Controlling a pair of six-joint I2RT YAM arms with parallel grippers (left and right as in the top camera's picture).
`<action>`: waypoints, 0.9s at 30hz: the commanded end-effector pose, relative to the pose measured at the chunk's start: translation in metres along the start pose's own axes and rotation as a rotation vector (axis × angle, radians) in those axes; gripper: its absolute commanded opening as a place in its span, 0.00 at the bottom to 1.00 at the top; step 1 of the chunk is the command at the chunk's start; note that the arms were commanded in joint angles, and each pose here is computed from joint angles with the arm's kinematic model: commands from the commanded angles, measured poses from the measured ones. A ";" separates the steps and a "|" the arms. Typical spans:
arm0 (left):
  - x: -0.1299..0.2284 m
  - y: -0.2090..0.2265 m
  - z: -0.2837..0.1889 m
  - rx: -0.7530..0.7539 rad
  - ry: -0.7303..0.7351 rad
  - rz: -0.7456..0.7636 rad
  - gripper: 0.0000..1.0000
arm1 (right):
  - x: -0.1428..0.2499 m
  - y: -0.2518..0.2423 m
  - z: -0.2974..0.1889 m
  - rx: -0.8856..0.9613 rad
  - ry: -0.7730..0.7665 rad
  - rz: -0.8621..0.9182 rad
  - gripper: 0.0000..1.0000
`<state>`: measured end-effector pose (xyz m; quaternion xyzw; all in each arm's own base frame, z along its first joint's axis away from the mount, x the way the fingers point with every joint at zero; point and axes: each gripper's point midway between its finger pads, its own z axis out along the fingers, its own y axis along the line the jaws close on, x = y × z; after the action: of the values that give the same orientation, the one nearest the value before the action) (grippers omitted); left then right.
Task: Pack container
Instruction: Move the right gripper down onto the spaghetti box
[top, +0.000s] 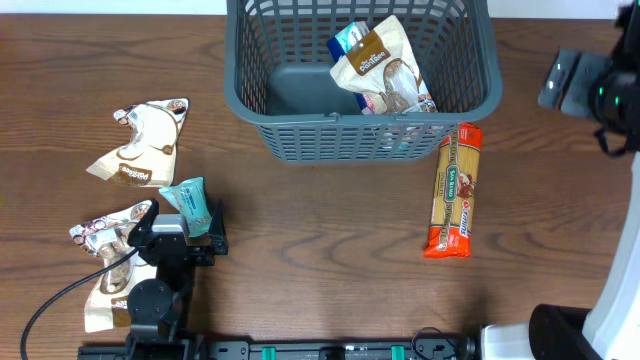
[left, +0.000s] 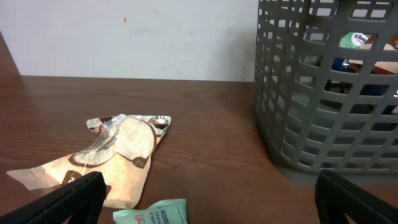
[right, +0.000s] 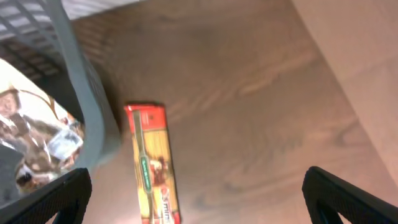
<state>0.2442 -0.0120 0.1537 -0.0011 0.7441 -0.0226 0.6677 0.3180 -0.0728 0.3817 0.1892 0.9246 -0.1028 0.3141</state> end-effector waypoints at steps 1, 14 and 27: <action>0.018 0.001 0.001 -0.007 0.051 0.002 0.99 | 0.011 -0.009 -0.007 0.029 0.027 0.082 0.99; 0.018 0.001 0.001 -0.007 0.051 0.002 0.99 | 0.064 0.009 0.089 0.067 0.251 0.025 0.99; 0.018 0.001 0.001 -0.007 0.051 0.002 0.99 | 0.170 0.058 0.186 -0.156 0.479 -0.076 0.99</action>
<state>0.2442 -0.0120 0.1537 -0.0011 0.7441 -0.0226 0.6677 0.3235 -0.0445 0.1388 0.1747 0.9780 -0.0350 0.1088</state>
